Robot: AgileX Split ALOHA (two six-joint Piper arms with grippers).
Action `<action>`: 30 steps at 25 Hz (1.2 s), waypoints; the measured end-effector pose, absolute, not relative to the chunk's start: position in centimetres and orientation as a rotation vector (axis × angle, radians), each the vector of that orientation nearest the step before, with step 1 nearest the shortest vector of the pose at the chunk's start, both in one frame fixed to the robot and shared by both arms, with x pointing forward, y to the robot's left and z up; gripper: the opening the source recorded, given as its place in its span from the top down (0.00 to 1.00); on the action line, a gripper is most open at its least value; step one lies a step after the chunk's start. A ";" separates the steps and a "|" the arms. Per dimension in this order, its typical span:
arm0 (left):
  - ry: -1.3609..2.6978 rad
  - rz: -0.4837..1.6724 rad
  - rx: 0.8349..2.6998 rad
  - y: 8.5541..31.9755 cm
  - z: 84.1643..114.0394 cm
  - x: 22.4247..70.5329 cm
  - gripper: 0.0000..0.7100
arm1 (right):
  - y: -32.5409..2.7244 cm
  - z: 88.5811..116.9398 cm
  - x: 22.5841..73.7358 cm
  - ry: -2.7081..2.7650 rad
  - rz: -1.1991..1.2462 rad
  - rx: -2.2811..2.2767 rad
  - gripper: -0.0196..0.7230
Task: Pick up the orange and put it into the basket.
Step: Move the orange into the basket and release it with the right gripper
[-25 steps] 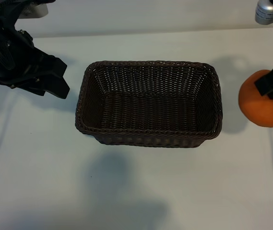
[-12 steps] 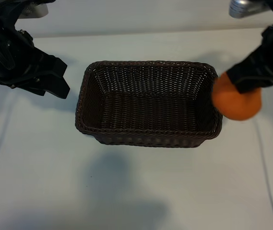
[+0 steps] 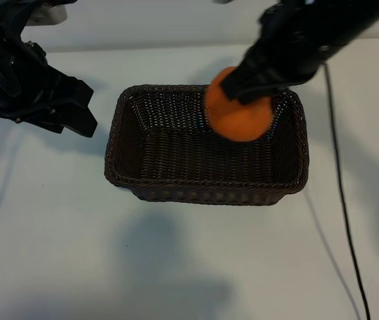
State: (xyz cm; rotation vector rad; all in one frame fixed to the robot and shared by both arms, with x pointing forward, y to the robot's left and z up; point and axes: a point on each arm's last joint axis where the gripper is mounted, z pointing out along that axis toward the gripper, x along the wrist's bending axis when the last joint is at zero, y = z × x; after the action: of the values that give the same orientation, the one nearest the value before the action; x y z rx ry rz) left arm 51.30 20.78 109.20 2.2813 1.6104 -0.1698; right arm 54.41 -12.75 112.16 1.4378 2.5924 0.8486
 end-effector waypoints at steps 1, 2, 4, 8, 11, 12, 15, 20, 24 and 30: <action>1.610 -0.170 2.281 20.8 109.2 51.3 0.27 | -12.3 112.1 54.4 2.602 0.849 1.425 0.86; 1.610 -0.170 2.281 20.8 109.2 51.3 0.27 | -12.0 111.9 54.4 2.613 0.846 1.417 0.86; 1.610 -0.170 2.281 20.8 109.2 51.3 0.27 | -11.6 111.6 54.5 2.625 0.840 1.411 0.86; 1.610 -0.170 2.281 20.8 109.2 51.3 0.27 | -11.9 111.5 54.7 2.612 0.799 1.387 0.86; 1.610 -0.170 2.281 20.8 109.2 51.3 0.27 | -12.1 111.5 54.8 2.596 0.782 1.369 0.86; 1.610 -0.170 2.281 20.8 109.2 51.3 0.27 | -12.1 111.5 54.9 2.589 0.782 1.364 0.86; 1.610 -0.170 2.281 20.8 109.2 51.3 0.27 | -12.1 111.6 55.1 2.568 0.786 1.350 0.86; 1.610 -0.170 2.281 20.8 109.2 51.3 0.27 | -11.9 110.6 55.8 2.573 0.755 1.353 0.86; 1.610 -0.170 2.281 20.8 109.2 51.3 0.27 | -11.3 108.3 56.9 2.611 0.692 1.382 0.86; 1.610 -0.170 2.281 20.8 109.2 51.3 0.27 | -10.5 104.7 58.6 2.649 0.617 1.414 0.86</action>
State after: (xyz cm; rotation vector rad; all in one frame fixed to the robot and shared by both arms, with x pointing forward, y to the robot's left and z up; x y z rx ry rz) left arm 51.30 20.78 109.20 2.2813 1.6104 -0.1698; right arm 58.61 -10.53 104.71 1.4141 2.6488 0.6175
